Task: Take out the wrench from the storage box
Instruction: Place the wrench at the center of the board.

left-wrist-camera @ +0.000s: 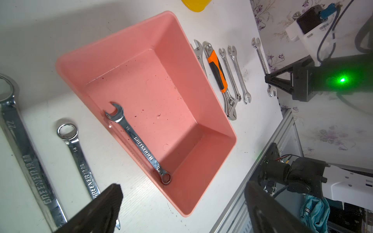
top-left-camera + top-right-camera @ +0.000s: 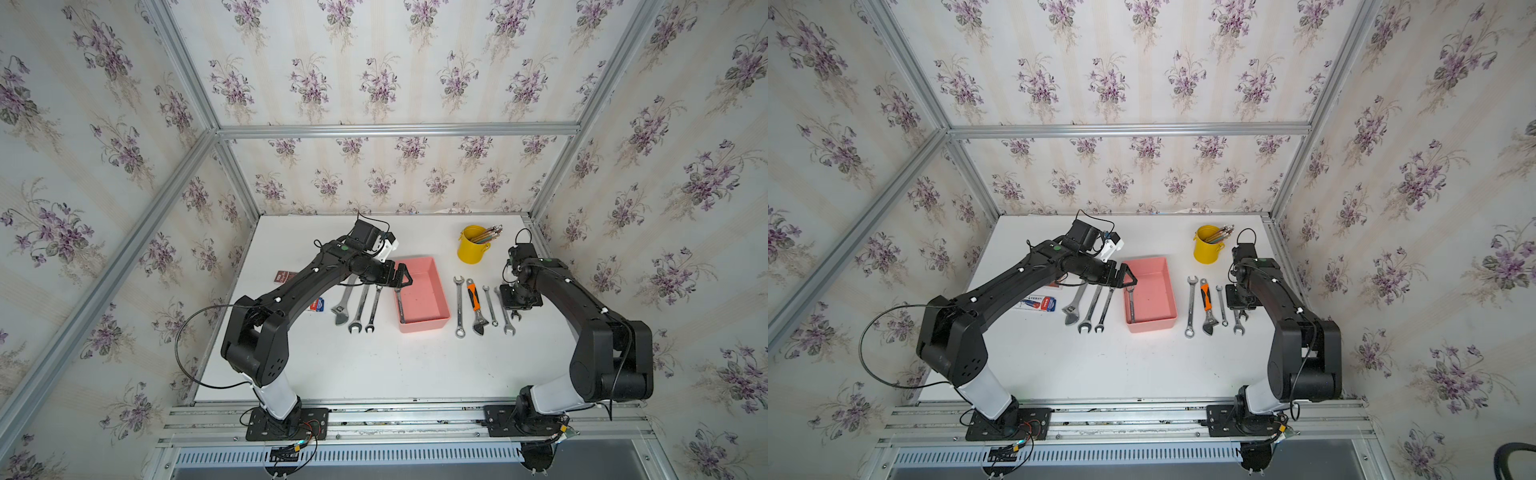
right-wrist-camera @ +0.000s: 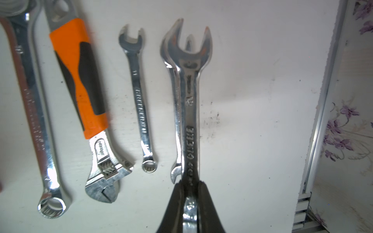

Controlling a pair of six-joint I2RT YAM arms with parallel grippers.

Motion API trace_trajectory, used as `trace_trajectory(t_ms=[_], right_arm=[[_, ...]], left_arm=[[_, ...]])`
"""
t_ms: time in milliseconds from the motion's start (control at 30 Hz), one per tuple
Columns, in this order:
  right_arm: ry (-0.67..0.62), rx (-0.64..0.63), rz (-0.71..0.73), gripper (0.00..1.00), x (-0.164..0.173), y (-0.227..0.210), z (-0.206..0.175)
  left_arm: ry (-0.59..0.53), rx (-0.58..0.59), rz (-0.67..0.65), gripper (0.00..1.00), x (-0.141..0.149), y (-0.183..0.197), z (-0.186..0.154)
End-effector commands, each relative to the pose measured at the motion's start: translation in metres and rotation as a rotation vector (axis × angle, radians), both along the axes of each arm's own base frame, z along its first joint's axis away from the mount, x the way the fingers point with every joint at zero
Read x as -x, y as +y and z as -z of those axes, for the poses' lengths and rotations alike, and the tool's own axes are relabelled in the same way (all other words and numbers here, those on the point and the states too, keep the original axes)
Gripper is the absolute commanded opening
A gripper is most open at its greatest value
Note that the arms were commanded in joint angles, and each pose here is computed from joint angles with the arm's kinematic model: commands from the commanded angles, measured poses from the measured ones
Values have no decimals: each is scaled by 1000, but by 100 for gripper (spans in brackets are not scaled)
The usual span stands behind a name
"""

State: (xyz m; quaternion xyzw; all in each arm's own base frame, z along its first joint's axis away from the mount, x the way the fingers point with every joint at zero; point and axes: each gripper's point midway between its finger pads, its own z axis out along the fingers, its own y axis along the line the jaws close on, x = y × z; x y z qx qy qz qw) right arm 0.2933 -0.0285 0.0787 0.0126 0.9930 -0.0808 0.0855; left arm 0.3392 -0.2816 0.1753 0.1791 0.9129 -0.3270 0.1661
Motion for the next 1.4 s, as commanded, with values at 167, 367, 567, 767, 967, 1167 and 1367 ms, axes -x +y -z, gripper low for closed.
trace_trajectory(t_ms=[167,367,567,767,967,1167,1367], right_arm=[[-10,-7,30,0,-12,-27,40],[30,8,53,1,-10,-37,57],[76,-4,60,13,-3,-37,64],[33,-13,39,31,-9,-29,39],[-90,-73,-60,33,-32,25,-19],[-187,-209,-176,33,-51,140,-62],[-193,-301,-231,34,-63,232,-59]], left_arm=[[5,-28,-13,99,0,0,1],[-1,-54,-10,99,2,5,1],[1,-62,-6,99,4,7,4],[-5,-64,-6,99,2,12,2],[-8,-73,-23,99,3,30,0],[-4,-84,-61,99,3,54,1],[0,-83,-87,99,5,76,1]])
